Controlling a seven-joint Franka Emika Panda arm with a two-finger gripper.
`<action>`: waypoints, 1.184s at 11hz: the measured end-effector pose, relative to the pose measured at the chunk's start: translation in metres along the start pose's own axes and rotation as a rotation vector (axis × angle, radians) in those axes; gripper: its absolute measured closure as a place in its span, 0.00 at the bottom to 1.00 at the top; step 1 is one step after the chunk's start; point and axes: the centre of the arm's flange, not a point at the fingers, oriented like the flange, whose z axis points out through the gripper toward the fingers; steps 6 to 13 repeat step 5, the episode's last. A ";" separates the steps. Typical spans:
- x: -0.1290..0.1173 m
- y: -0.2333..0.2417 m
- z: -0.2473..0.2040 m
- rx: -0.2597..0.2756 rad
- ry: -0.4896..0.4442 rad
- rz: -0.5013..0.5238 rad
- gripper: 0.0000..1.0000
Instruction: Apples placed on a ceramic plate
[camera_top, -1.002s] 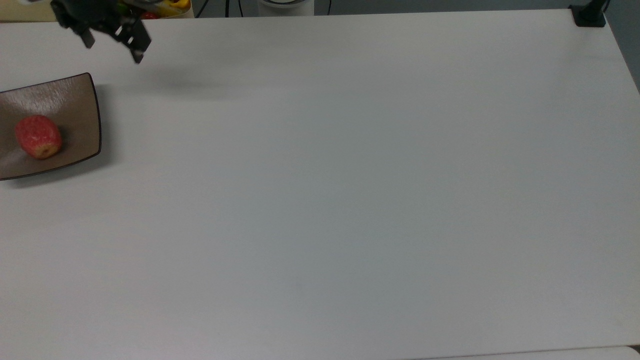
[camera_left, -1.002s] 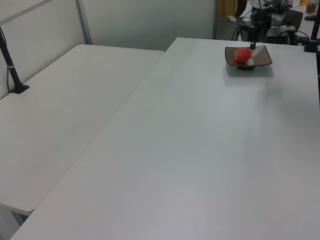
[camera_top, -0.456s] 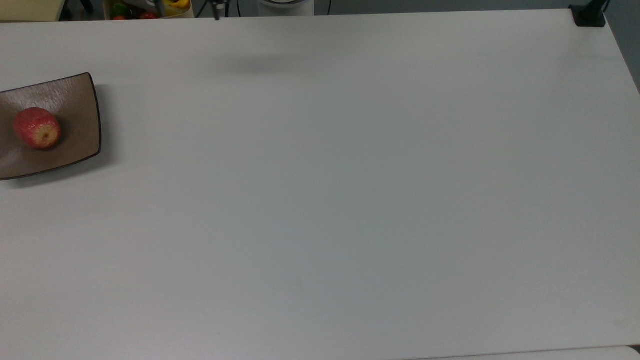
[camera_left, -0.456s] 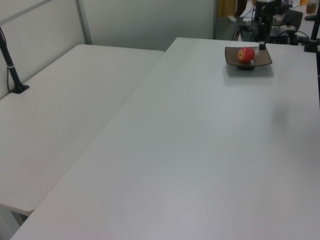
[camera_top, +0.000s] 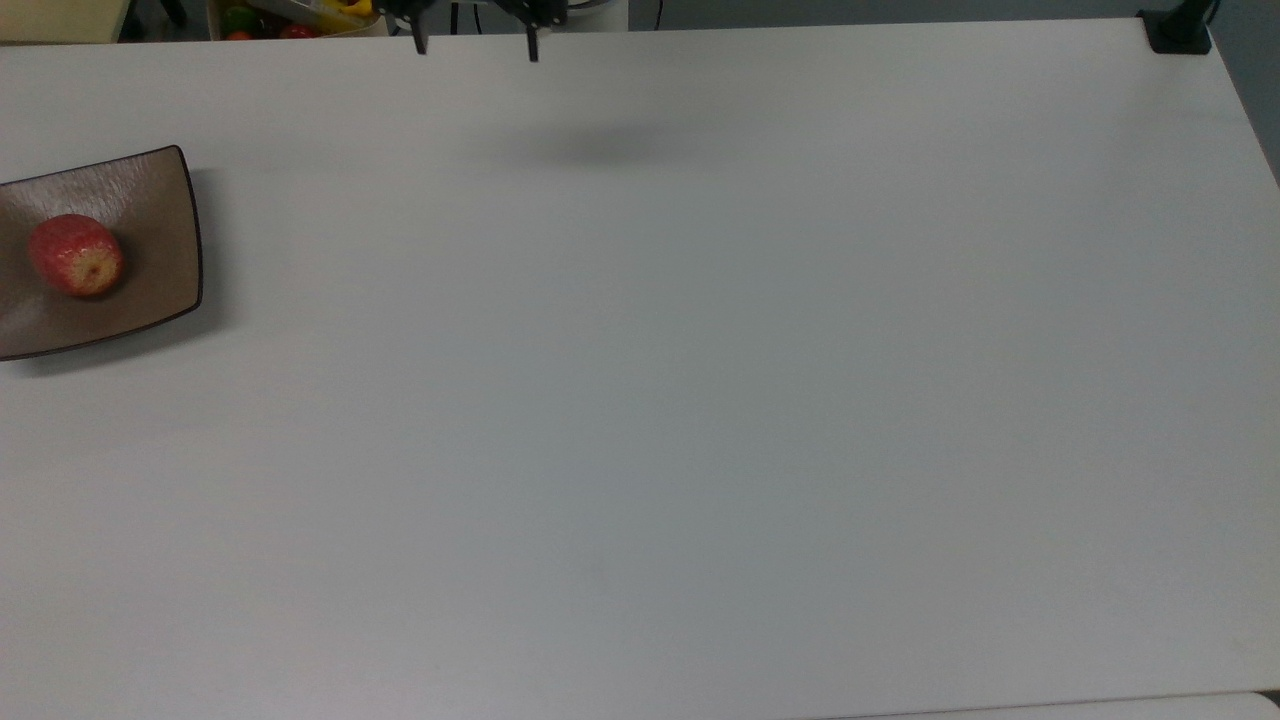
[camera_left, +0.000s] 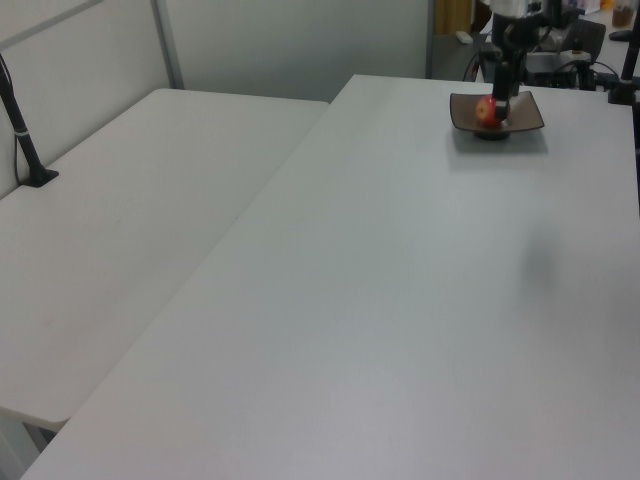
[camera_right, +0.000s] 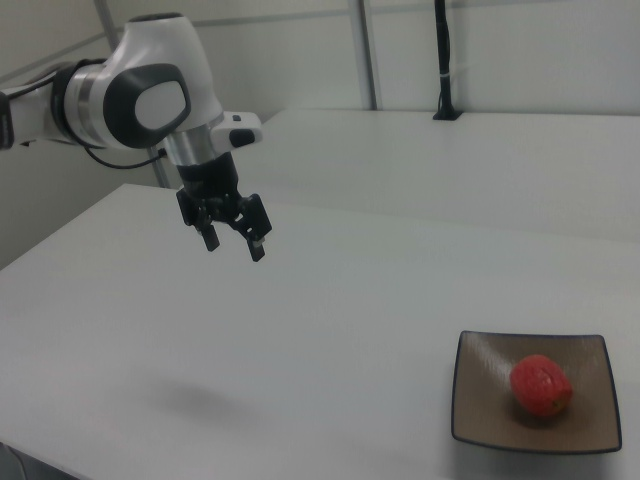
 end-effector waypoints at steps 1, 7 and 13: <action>0.002 -0.010 0.007 -0.001 0.012 -0.001 0.00; 0.009 -0.009 0.026 0.019 -0.001 0.019 0.00; 0.009 -0.009 0.026 0.019 -0.001 0.019 0.00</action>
